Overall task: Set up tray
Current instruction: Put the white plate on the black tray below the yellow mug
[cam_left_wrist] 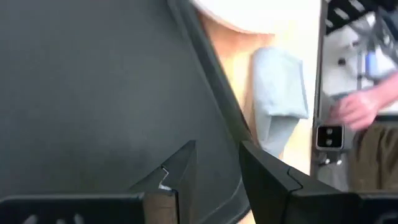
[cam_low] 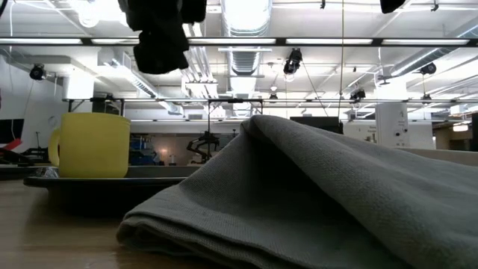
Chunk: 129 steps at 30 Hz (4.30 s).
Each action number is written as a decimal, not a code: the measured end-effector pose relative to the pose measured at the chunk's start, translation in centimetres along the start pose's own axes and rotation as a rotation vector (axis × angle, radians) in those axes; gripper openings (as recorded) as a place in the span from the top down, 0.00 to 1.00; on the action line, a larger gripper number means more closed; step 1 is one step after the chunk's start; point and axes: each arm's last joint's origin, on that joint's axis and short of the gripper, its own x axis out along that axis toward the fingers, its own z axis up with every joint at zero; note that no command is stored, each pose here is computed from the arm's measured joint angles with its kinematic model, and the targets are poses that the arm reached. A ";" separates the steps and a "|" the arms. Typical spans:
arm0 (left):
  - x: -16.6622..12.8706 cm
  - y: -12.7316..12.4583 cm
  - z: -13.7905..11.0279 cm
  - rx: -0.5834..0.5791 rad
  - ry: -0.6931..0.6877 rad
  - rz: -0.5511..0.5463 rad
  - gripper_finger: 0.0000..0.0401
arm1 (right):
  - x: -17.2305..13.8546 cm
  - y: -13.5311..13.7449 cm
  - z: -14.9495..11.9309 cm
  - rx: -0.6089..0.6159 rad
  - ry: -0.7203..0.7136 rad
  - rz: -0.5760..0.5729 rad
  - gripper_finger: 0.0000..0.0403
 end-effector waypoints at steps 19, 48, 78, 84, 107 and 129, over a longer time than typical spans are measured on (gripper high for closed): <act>-3.3 0.6 -6.8 0.470 -0.332 -0.207 0.74 | 0.0 0.0 0.0 0.001 0.000 0.000 0.96; -5.9 6.3 -14.3 0.518 -0.674 -0.316 0.74 | 0.8 0.0 -0.1 0.085 0.027 0.002 0.96; -4.9 9.8 -18.8 0.593 -0.891 -0.138 0.74 | 7.4 0.3 -2.7 0.128 0.307 0.013 0.96; -4.4 10.0 -18.9 0.592 -0.855 -0.128 0.74 | 9.0 0.4 -3.7 0.153 0.382 0.011 0.96; -3.0 10.3 -19.0 0.499 -0.716 -0.123 0.74 | 11.9 0.6 -5.4 0.234 0.475 -0.005 0.96; -4.0 9.9 -18.7 0.567 -0.831 -0.133 0.74 | 10.2 0.7 -6.8 0.208 0.678 0.001 0.96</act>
